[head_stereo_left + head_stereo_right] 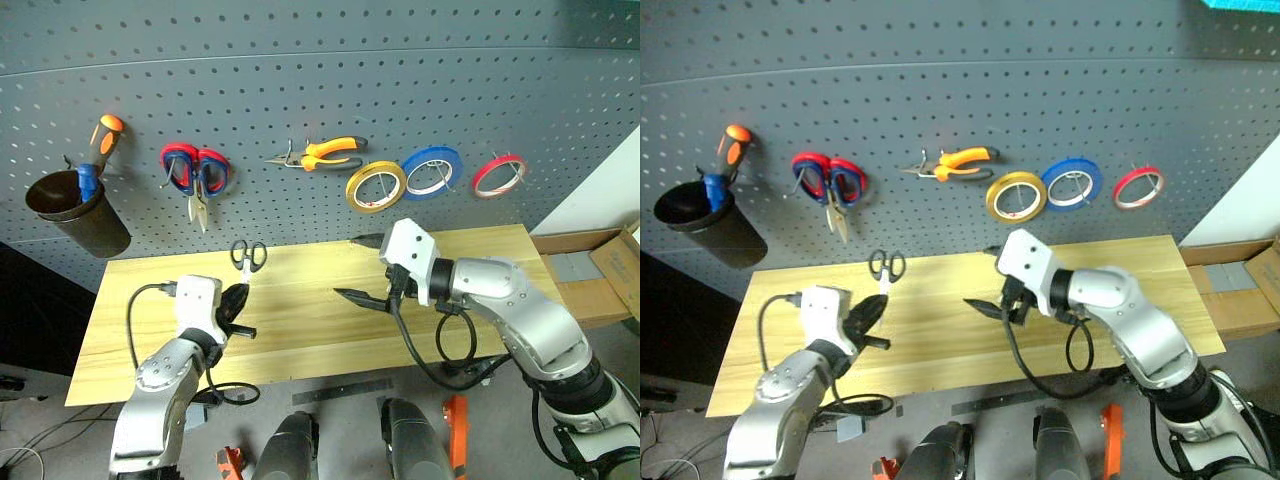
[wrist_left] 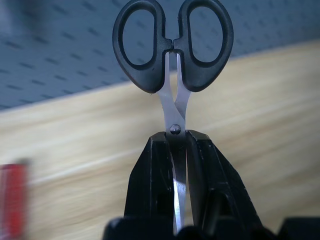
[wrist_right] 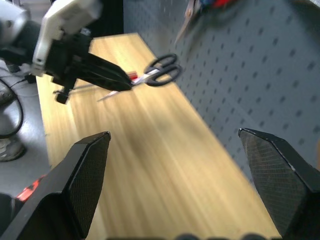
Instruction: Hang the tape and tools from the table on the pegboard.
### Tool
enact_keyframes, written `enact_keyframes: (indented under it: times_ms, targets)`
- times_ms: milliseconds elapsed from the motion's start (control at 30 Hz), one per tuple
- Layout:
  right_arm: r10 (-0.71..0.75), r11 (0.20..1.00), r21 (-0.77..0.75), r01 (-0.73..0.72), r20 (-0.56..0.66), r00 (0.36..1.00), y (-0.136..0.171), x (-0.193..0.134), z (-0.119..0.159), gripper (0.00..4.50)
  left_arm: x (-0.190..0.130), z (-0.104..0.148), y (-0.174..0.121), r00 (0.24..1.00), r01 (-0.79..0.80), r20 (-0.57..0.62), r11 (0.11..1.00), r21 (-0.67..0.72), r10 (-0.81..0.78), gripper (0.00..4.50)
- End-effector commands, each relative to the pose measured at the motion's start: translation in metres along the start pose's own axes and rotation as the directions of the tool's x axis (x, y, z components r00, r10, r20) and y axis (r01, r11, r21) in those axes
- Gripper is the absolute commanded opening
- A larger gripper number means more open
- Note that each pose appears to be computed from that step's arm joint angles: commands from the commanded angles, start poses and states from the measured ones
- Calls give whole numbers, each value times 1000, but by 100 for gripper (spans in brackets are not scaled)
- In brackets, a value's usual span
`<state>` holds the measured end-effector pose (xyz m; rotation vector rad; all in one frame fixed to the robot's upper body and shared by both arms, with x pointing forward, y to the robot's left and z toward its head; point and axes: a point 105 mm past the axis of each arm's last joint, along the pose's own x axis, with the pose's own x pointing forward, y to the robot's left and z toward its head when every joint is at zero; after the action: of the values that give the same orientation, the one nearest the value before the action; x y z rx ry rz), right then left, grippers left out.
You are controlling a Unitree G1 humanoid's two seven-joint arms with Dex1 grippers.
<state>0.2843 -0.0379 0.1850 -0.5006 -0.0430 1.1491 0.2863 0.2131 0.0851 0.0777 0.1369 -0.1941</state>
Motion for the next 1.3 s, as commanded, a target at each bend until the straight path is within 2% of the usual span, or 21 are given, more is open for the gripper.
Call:
enact_keyframes:
  times_ms: [33, 300, 800, 1300]
  targets:
    - [39, 998, -48, -36, 71, 997, 0, -9, 18, 425, -16, 37, 10, 980, -98, 179, 993, 62, 85, 9]
    - [85, 994, -79, -80, 58, 995, -5, -13, 15, 425, -30, 74, 3, 933, -136, 353, 978, 157, 74, 9]
    - [84, 990, -113, -80, 33, 996, -14, -9, 8, 425, -39, 114, 14, 846, -290, 509, 939, 188, 159, 9]
    - [86, 989, -124, -83, 17, 996, -14, -8, 7, 425, -26, 96, 28, 883, -300, 413, 946, 127, 224, 9]
